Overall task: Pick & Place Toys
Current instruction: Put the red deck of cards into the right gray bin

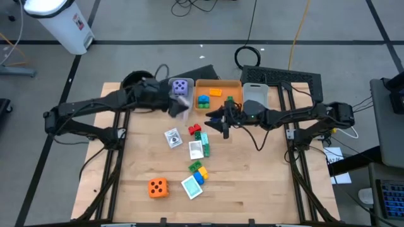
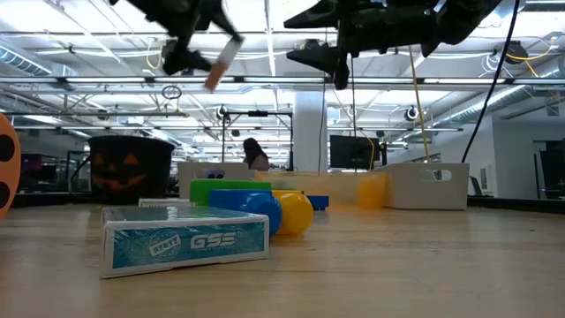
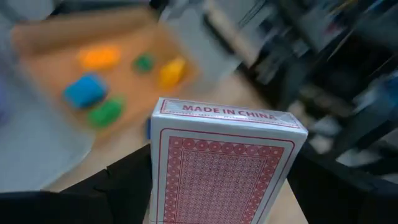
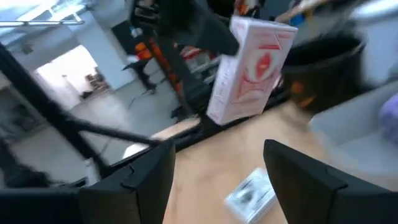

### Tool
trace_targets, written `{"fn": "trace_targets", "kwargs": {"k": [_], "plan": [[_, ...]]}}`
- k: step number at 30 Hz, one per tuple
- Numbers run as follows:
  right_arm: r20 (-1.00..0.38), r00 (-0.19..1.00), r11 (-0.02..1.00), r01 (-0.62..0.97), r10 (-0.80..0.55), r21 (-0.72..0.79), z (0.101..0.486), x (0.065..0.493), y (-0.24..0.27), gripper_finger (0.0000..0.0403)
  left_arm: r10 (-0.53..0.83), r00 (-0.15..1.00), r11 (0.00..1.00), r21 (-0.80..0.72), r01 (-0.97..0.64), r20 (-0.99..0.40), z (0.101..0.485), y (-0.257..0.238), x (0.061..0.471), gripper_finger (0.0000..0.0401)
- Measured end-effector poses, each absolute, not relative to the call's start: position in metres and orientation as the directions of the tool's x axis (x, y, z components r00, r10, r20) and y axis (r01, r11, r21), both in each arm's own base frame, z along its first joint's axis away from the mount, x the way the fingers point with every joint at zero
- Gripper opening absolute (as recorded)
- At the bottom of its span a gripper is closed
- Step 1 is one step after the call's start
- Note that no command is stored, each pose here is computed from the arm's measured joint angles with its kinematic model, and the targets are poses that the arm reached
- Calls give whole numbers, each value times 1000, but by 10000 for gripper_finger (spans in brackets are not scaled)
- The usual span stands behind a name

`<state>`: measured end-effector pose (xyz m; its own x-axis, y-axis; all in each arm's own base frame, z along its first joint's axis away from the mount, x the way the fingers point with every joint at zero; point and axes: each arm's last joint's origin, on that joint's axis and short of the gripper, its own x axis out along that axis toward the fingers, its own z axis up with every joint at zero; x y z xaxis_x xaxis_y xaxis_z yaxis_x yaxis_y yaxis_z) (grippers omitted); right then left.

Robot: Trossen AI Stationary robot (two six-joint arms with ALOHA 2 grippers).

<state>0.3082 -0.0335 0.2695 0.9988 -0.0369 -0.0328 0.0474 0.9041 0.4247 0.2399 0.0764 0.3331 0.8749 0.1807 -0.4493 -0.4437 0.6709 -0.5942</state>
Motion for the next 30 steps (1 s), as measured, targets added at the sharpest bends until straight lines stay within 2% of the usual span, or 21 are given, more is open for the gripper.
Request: {"fn": "trace_targets", "kwargs": {"k": [6,10,13,16,21,26,30], "plan": [[50,974,969,212,-220,125,295,307,-16,235,237,947,634,-704,-321,-218,359,91,243,313],[84,914,902,405,-397,-146,309,304,-2,235,265,954,589,-761,-273,-138,366,99,242,320],[106,864,826,501,-492,-257,318,303,3,236,281,955,566,-786,-248,-98,370,102,241,327],[114,829,799,559,-548,-223,318,302,4,236,316,948,551,-806,-218,-40,375,105,242,319],[164,808,805,584,-565,-103,324,301,-1,236,346,936,546,-826,-140,70,380,110,251,315],[178,804,804,588,-567,-91,324,302,-2,236,321,938,529,-846,-64,129,371,117,271,332],[183,801,797,593,-570,-111,325,301,-2,236,312,937,515,-857,-31,154,361,121,287,322]]}}
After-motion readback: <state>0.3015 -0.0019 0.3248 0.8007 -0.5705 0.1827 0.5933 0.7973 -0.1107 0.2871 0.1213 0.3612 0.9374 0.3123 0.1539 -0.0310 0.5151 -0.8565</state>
